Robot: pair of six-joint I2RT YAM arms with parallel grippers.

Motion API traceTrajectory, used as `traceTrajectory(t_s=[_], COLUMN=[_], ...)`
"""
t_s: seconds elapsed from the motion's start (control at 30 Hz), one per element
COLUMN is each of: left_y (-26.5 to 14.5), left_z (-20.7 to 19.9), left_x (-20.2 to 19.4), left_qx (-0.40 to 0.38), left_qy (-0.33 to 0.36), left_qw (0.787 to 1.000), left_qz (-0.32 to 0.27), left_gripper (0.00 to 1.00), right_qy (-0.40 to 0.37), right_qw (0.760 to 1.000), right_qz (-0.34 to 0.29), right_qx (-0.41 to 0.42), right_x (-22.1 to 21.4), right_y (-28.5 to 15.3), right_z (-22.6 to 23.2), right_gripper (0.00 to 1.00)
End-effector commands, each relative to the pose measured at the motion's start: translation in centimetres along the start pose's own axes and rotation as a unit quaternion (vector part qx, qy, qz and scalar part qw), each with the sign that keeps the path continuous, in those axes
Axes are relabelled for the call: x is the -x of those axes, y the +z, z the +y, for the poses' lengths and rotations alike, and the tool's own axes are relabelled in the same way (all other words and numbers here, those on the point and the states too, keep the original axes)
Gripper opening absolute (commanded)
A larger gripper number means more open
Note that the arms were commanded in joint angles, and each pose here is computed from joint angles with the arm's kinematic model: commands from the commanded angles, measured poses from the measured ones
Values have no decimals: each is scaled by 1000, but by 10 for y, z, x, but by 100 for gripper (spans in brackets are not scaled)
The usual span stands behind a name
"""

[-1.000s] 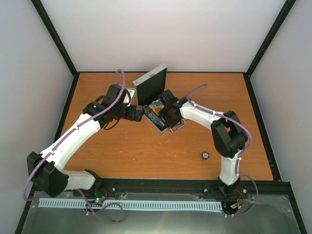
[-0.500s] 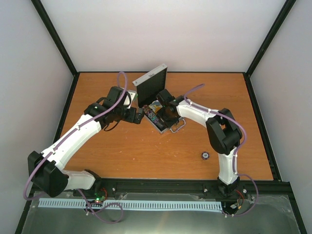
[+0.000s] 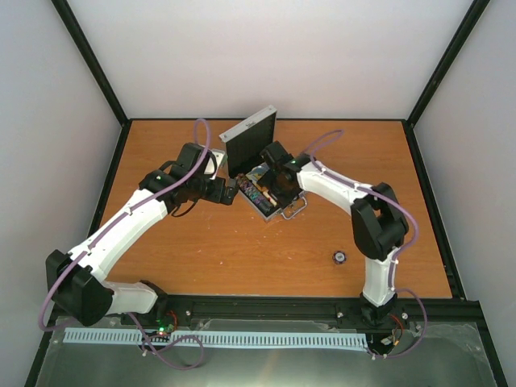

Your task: Pack up texas hold em set

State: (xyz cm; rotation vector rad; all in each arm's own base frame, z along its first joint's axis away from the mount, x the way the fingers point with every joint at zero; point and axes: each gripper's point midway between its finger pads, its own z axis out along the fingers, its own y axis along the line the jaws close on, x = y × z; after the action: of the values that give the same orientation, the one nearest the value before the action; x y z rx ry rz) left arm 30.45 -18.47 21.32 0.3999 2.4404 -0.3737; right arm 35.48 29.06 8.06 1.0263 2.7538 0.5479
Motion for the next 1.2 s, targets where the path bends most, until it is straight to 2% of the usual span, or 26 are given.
traceTrajectory(t_s=[0.0, 0.1, 0.23, 0.33, 0.47, 0.57, 0.9, 1.17], left_y=[-19, -21, -21, -19, -22, -26, -32, -32], left_z=[-4, -5, -9, -12, -12, -10, -6, -5], left_x=[17, 20, 23, 22, 25, 28, 23, 16], left_qx=[-9, -14, -25, -34, -35, -28, -14, -13], left_qy=[-23, -44, -79, -100, -114, -118, -143, -153], left_qw=[999, 998, 996, 994, 992, 992, 989, 988], left_qz=[-28, -35, -36, -31, -34, -34, -22, -16], left_gripper=[100, 100, 100, 100, 100, 100, 100, 100], right_qy=[-71, -118, -166, -195, -212, -214, -184, -178], right_qw=[991, 982, 978, 977, 974, 970, 967, 965], right_qz=[-97, -127, -118, -84, 1, 33, 97, 120], right_qx=[60, 69, 42, -15, -74, -111, -149, -151], right_x=[38, 58, 73, 70, 43, 30, 8, 3], right_y=[-91, -136, -162, -159, -136, -120, -85, -65], right_z=[21, -3, -66, -118, -170, -203, -260, -270], right_gripper=[77, 81, 85, 86, 87, 88, 88, 83])
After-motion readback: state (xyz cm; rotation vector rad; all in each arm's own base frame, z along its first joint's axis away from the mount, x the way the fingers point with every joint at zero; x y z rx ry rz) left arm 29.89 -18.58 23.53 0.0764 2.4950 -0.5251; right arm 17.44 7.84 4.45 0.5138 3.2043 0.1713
